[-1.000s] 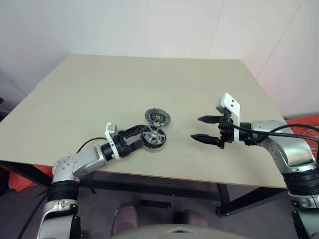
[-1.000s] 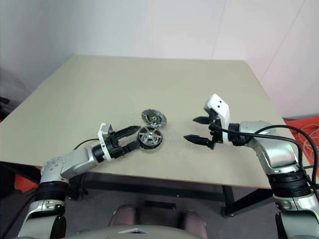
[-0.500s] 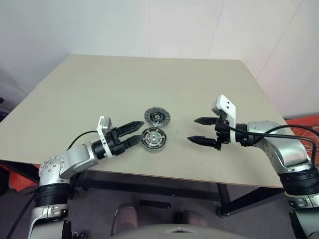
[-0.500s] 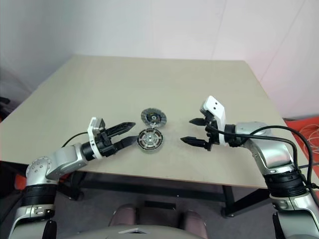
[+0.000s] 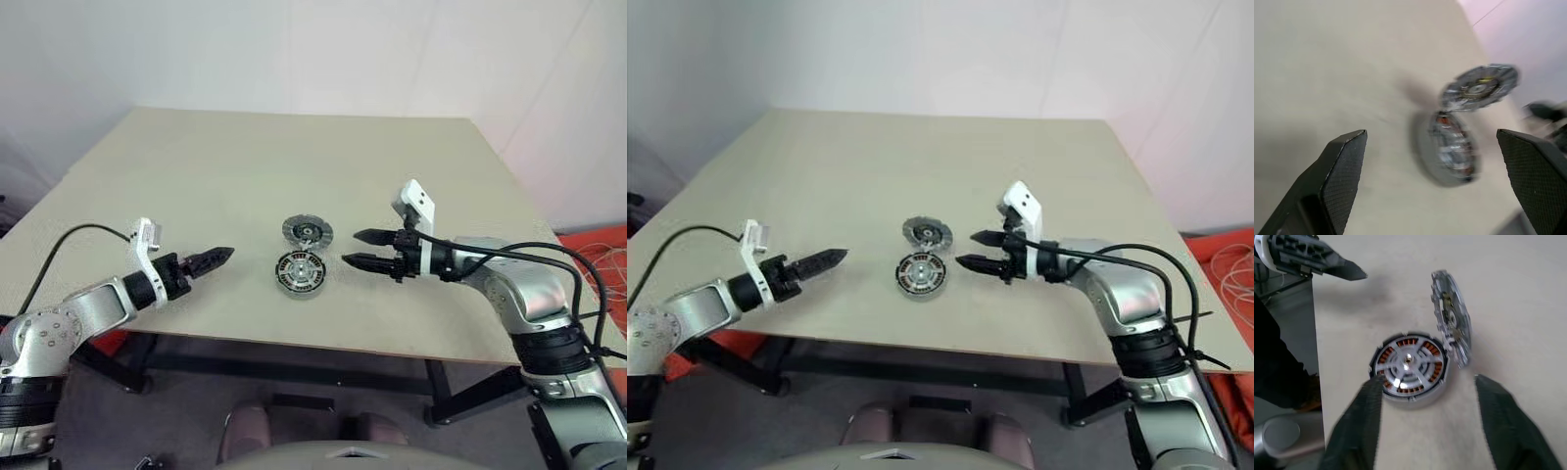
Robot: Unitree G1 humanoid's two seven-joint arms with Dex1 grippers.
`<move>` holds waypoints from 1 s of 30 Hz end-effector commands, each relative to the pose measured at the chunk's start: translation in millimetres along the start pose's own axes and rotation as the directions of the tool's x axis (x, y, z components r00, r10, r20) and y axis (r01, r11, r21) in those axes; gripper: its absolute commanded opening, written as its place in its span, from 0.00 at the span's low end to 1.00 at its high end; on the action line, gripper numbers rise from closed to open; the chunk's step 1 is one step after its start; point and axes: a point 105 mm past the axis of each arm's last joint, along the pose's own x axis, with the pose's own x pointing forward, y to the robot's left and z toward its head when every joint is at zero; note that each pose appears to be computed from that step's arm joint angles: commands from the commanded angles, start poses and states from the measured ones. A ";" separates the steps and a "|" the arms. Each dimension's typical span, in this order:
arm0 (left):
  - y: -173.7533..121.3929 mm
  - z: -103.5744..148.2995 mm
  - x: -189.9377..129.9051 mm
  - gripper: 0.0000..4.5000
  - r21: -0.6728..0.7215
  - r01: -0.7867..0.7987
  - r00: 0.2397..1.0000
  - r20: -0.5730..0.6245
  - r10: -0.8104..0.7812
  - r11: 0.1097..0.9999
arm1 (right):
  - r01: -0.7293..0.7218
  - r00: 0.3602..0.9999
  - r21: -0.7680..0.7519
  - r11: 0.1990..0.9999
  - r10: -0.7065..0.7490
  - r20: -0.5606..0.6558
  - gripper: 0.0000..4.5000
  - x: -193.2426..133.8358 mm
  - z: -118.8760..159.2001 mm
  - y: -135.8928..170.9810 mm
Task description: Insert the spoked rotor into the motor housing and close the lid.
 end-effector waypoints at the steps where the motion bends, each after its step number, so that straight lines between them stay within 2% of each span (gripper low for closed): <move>1: -0.5 15.7 0.6 1.00 0.246 0.022 0.999 0.043 -0.033 0.969 | -0.022 1.000 -0.060 0.998 0.022 0.009 0.46 13.9 4.7 7.0; 5: 5.2 26.4 -4.8 1.00 0.419 0.033 0.998 0.039 -0.055 0.907 | -0.112 0.993 -0.097 0.989 0.114 0.009 0.14 35.2 8.5 23.0; 7: 7.7 28.8 -6.9 1.00 0.491 0.035 0.997 0.038 -0.061 0.870 | -0.120 0.993 -0.120 0.985 0.121 0.001 0.01 42.5 8.8 23.5; 11: 5.2 34.6 -9.5 1.00 0.534 0.088 0.992 0.034 -0.125 0.841 | -0.107 0.994 -0.182 0.977 0.105 -0.017 0.01 60.3 9.1 18.4; 13: 6.7 33.4 -7.5 1.00 0.494 0.108 0.993 -0.014 -0.117 0.863 | -0.098 0.994 -0.167 0.981 0.103 0.021 0.01 74.5 15.8 15.6; 17: -0.3 38.7 -1.3 1.00 0.582 0.119 0.990 -0.007 -0.142 0.804 | -0.090 0.994 -0.134 0.987 0.096 0.044 0.01 89.8 16.9 9.2; 20: -2.3 34.4 2.5 1.00 0.602 0.135 0.989 -0.033 -0.145 0.787 | -0.110 0.994 -0.132 0.985 0.106 -0.038 0.01 98.2 -4.5 8.4; 23: -5.2 31.0 5.0 1.00 0.596 0.151 0.986 -0.039 -0.160 0.788 | -0.146 0.975 -0.149 0.978 0.117 -0.189 0.01 99.2 -42.9 7.6; 25: -6.3 29.8 5.3 1.00 0.595 0.157 0.986 -0.042 -0.164 0.788 | -0.149 0.968 -0.141 0.979 0.115 -0.225 0.01 98.2 -53.5 5.5; 30: -5.6 30.2 5.8 1.00 0.598 0.151 0.986 -0.036 -0.161 0.787 | -0.124 0.985 -0.141 0.982 0.104 -0.141 0.01 98.4 -32.5 1.1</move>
